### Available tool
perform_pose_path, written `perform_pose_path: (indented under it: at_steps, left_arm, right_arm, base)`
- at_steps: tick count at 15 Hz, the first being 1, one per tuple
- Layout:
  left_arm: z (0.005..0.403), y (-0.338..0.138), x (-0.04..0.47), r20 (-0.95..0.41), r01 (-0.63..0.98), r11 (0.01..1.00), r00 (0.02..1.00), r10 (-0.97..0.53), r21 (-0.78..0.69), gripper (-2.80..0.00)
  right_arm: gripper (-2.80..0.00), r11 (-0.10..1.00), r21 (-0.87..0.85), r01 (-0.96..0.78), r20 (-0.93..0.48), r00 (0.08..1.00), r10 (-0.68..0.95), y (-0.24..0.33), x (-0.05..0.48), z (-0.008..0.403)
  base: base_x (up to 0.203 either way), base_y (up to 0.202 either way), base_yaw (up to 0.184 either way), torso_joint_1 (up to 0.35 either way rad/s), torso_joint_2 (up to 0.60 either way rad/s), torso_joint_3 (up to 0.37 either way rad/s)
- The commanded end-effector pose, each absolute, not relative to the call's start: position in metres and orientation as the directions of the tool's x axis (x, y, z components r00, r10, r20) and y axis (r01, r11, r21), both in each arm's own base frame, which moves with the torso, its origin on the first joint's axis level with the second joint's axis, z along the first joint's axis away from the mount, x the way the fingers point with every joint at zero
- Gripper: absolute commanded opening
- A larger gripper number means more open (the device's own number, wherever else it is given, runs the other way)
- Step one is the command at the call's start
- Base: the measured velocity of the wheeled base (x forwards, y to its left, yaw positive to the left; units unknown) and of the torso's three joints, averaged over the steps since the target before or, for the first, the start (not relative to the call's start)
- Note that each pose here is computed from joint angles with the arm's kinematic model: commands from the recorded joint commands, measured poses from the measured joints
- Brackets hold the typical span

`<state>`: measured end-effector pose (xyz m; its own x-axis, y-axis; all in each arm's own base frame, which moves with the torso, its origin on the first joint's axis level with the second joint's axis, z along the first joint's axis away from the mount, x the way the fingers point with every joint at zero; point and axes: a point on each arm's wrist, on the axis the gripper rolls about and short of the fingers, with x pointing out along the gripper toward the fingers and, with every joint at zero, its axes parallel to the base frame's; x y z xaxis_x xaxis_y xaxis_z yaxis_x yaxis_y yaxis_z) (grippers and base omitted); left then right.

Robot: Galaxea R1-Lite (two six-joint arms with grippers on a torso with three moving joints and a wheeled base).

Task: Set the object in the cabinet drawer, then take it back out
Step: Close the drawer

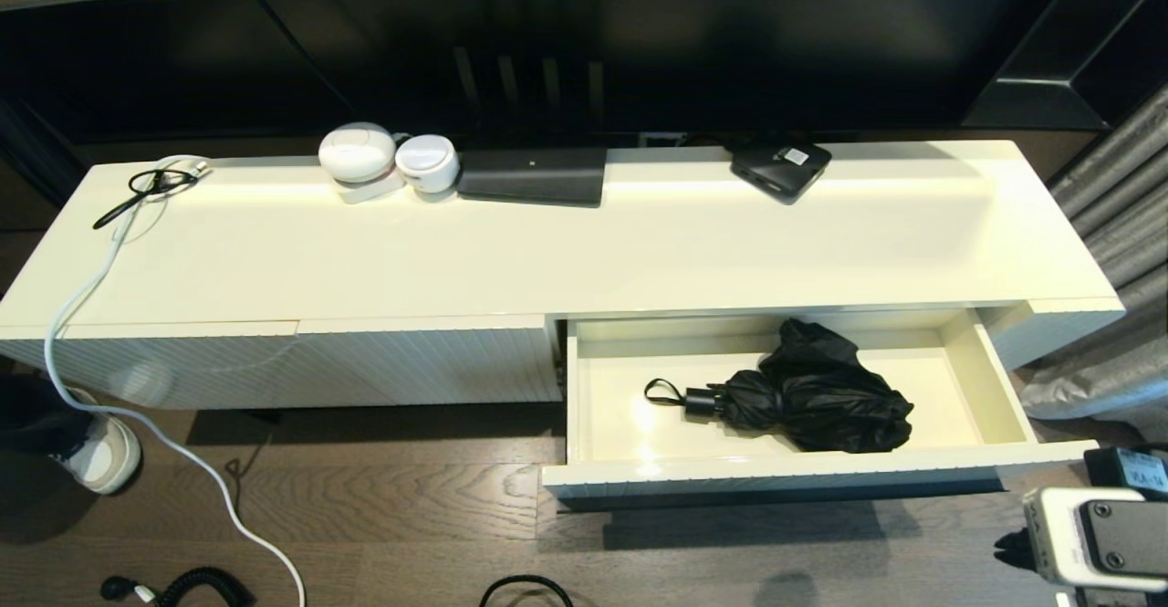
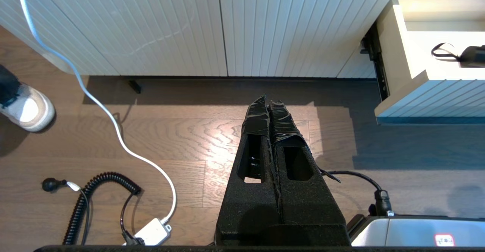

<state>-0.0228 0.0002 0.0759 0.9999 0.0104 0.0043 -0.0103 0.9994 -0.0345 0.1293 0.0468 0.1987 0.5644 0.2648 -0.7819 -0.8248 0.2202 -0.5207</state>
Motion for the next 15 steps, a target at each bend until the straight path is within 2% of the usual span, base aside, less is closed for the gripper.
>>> perform_pose_path:
  at_steps: [1, 6, 10, 12, 15]
  left_arm:
    - [0.076, 0.000, -0.023, 0.003, -0.011, 0.999, 1.000, 0.011, -0.035, -2.80]
    - [0.076, 0.000, -0.023, 0.003, -0.011, 0.999, 1.000, 0.011, -0.035, -2.80]
    - [0.076, 0.000, -0.023, 0.003, -0.011, 0.999, 1.000, 0.011, -0.035, -2.80]
    - [0.076, 0.000, -0.023, 0.003, -0.011, 0.999, 1.000, 0.011, -0.035, -2.80]
    - [0.076, 0.000, -0.023, 0.003, -0.011, 0.999, 1.000, 0.011, -0.035, -2.80]
  right_arm:
    - [-2.80, 0.201, -0.529, -0.825, -0.775, 0.566, 0.280, 0.048, 0.124, 0.187]
    - [-2.80, 0.190, -0.510, -0.839, -0.791, 0.544, 0.280, 0.064, 0.158, 0.147]
    - [-2.80, 0.184, -0.525, -0.831, -0.778, 0.556, 0.291, 0.069, 0.166, 0.138]
    - [-2.80, 0.169, -0.504, -0.847, -0.798, 0.531, 0.286, 0.081, 0.190, 0.109]
    - [-2.80, 0.168, -0.518, -0.839, -0.786, 0.544, 0.292, 0.092, 0.212, 0.078]
  base:
    - [0.000, 0.000, 0.000, 0.000, 0.00, 0.000]
    - [0.000, 0.000, 0.000, 0.000, 0.00, 0.000]
    - [0.000, 0.000, 0.000, 0.000, 0.00, 0.000]
    - [0.000, 0.000, 0.000, 0.000, 0.00, 0.000]
    - [0.000, 0.000, 0.000, 0.000, 0.00, 0.000]
